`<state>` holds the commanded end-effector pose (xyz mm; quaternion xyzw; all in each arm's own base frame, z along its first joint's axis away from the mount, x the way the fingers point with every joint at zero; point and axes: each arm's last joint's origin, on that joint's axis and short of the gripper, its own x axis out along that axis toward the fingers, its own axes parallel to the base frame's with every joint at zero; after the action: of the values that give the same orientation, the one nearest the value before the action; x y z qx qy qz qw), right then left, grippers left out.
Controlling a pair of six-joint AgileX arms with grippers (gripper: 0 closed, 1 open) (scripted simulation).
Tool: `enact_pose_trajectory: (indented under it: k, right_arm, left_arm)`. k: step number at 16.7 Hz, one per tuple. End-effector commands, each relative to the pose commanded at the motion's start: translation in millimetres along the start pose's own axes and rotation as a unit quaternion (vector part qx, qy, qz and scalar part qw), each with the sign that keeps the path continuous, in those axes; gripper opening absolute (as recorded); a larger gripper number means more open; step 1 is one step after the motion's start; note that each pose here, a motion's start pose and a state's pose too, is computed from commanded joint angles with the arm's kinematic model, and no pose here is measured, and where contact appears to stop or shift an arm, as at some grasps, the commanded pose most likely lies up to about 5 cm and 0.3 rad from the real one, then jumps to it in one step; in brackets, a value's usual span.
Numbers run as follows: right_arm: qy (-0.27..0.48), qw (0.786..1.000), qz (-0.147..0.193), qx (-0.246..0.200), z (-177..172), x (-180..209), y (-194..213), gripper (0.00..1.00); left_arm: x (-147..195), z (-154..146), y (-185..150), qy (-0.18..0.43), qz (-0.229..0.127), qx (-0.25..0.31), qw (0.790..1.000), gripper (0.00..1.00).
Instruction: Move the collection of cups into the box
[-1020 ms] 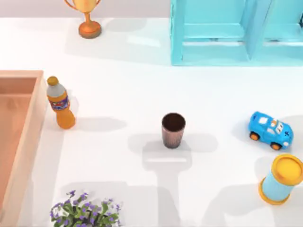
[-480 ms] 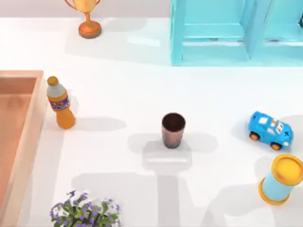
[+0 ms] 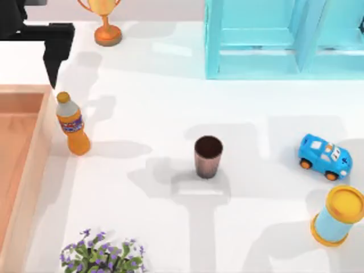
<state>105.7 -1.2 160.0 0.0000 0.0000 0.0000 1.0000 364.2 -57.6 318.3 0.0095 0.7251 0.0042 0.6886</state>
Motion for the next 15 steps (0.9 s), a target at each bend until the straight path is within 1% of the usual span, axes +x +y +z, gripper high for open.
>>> enact_pose_trajectory:
  k: [2, 4, 7, 9, 11, 12, 15]
  right_arm:
    - [0.0, 1.0, 0.0, 0.0, 0, 0, 0, 1.0]
    - [0.0, 1.0, 0.0, 0.0, 0, 0, 0, 1.0]
    - [0.0, 1.0, 0.0, 0.0, 0, 0, 0, 1.0]
    - [0.0, 1.0, 0.0, 0.0, 0, 0, 0, 1.0]
    - [0.0, 1.0, 0.0, 0.0, 0, 0, 0, 1.0]
    - [0.0, 1.0, 0.0, 0.0, 0, 0, 0, 1.0]
    - [0.0, 1.0, 0.0, 0.0, 0, 0, 0, 1.0]
  left_arm:
    - [2, 21, -57, -0.015, -0.003, 0.001, 1.0, 1.0]
    - [9, 29, -118, -0.029, -0.009, 0.002, 1.0, 1.0]
    - [30, 18, -201, -0.037, -0.016, 0.006, 0.999, 1.0]
    - [48, 4, -243, -0.033, -0.016, 0.008, 0.999, 1.0]
    - [62, -9, -270, -0.029, -0.013, 0.009, 0.999, 1.0]
    - [66, -13, -277, -0.027, -0.011, 0.009, 1.0, 1.0]
    - [68, -14, -280, -0.026, -0.011, 0.009, 1.0, 1.0]
